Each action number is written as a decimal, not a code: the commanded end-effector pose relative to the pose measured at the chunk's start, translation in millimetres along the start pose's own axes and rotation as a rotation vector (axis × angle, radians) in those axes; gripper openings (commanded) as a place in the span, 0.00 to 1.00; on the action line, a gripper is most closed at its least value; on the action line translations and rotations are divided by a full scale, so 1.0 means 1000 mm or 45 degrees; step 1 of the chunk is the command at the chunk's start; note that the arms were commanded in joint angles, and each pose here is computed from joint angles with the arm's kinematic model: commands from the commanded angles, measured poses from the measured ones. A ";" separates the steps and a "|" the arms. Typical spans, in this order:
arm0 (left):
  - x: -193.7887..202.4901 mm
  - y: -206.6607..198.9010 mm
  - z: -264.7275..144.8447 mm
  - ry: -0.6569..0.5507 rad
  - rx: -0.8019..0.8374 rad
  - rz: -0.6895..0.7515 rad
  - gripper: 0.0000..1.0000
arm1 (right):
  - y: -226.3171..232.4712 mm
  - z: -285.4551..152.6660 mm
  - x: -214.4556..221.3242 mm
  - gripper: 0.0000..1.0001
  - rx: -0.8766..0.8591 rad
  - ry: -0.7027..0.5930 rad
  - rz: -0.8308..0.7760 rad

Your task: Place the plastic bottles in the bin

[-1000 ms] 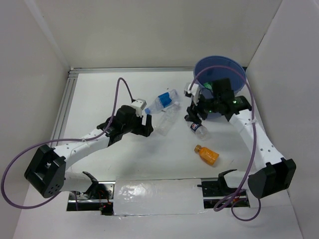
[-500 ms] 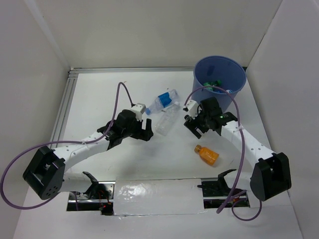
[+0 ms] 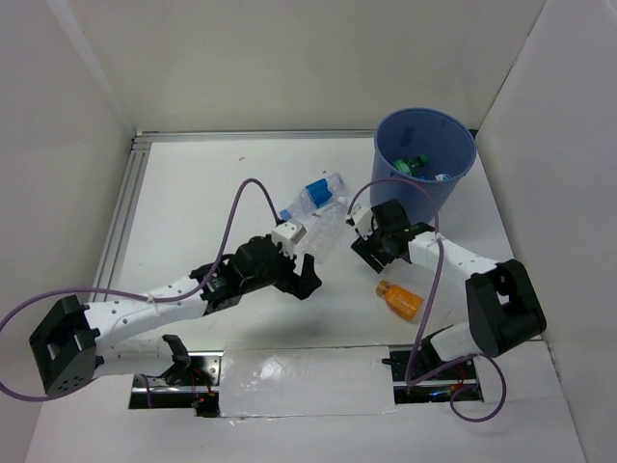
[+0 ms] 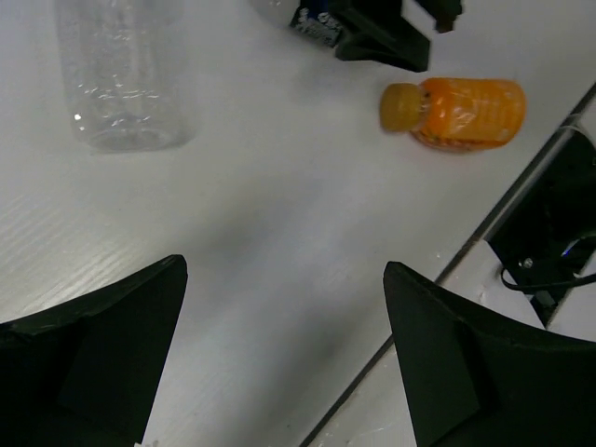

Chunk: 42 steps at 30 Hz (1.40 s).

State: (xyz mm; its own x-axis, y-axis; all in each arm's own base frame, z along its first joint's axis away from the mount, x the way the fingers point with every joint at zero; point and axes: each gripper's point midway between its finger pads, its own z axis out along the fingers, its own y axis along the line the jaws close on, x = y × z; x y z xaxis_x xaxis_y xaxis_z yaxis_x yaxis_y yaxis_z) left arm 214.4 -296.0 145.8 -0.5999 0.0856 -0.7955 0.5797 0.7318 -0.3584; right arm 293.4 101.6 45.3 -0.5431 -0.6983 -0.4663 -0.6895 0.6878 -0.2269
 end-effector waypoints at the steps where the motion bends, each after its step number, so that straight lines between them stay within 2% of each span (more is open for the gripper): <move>1: -0.021 -0.019 -0.009 -0.164 0.047 0.019 0.99 | 0.007 0.004 -0.009 0.70 -0.008 -0.053 -0.018; 2: -0.021 -0.020 -0.010 -0.188 0.056 0.037 0.99 | 0.012 0.005 -0.002 0.66 -0.033 -0.028 -0.018; 3: -0.020 -0.028 -0.015 -0.220 0.082 0.077 0.99 | 0.021 0.006 0.002 0.55 -0.079 -0.022 -0.039; 4: -0.024 -0.028 -0.018 -0.239 0.078 0.074 0.99 | 0.023 0.006 0.006 0.55 -0.088 -0.002 -0.039; 5: -0.023 -0.031 -0.020 -0.253 0.095 0.106 0.99 | 0.027 0.003 0.001 0.44 -0.119 -0.034 -0.051; 7: -0.021 -0.040 -0.025 -0.292 0.139 0.150 0.99 | 0.037 -0.001 0.006 0.35 -0.179 -0.017 -0.076; 9: -0.022 -0.048 -0.032 -0.329 0.190 0.222 0.99 | 0.045 -0.019 -0.021 0.25 -0.286 -0.124 -0.127; 10: -0.018 -0.056 -0.033 -0.317 0.227 0.264 0.99 | 0.049 -0.029 -0.032 0.25 -0.338 -0.172 -0.153; 11: -0.016 -0.065 -0.037 -0.317 0.276 0.297 0.99 | 0.067 -0.051 -0.044 0.25 -0.484 -0.259 -0.231; 14: -0.001 -0.071 -0.039 -0.260 0.318 0.433 0.99 | 0.067 -0.109 -0.098 0.21 -0.570 -0.535 -0.343; 15: 0.001 -0.076 -0.040 -0.255 0.333 0.472 0.99 | 0.056 -0.130 -0.123 0.21 -0.541 -0.625 -0.362; 18: 0.001 -0.082 -0.044 -0.239 0.351 0.511 0.99 | 0.043 -0.164 -0.159 0.20 -0.505 -0.764 -0.344; 19: 0.000 -0.085 -0.043 -0.235 0.362 0.513 0.99 | 0.030 -0.186 -0.179 0.20 -0.460 -0.851 -0.342; 22: -0.007 -0.096 -0.044 -0.279 0.411 0.568 0.99 | 0.000 -0.219 -0.215 0.20 -0.328 -0.980 -0.293; 24: -0.013 -0.103 -0.041 -0.317 0.441 0.624 0.99 | -0.031 -0.238 -0.232 0.20 -0.161 -1.052 -0.232; 26: -0.023 -0.114 -0.027 -0.338 0.457 0.730 0.99 | -0.077 -0.246 -0.237 0.21 0.062 -1.037 -0.148; 29: -0.017 -0.120 0.006 -0.278 0.455 0.882 0.99 | -0.125 -0.249 -0.232 0.21 0.223 -0.999 -0.030; 30: -0.032 -0.130 0.010 -0.341 0.462 0.903 0.99 | -0.147 -0.250 -0.218 0.21 0.281 -0.976 0.031; 32: -0.027 -0.136 0.028 -0.331 0.487 0.976 0.99 | -0.167 -0.253 -0.211 0.21 0.341 -0.966 0.078; 35: -0.034 -0.149 0.042 -0.355 0.525 1.080 0.99 | -0.184 -0.243 -0.197 0.31 0.351 -0.904 0.132; 36: -0.035 -0.154 0.053 -0.355 0.538 1.105 0.99 | -0.195 -0.248 -0.188 0.39 0.369 -0.902 0.154; 37: -0.036 -0.160 0.057 -0.367 0.563 1.136 0.99 | -0.196 -0.242 -0.184 0.67 0.345 -0.885 0.182; 39: -0.042 -0.171 0.066 -0.391 0.596 1.195 0.99 | -0.201 -0.242 -0.175 0.97 0.332 -0.876 0.215; 42: -0.028 -0.181 0.093 -0.382 0.672 1.305 0.99 | -0.208 -0.246 -0.161 1.00 0.316 -0.883 0.282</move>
State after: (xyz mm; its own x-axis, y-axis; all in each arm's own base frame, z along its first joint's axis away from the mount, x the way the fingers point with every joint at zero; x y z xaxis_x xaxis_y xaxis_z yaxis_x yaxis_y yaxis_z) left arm 181.1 -461.8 163.5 0.2093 0.3701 -0.9051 0.9495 0.1444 0.2786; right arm 414.0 29.3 350.4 -0.2178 -0.3609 -0.9068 -0.4373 0.8667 -0.2399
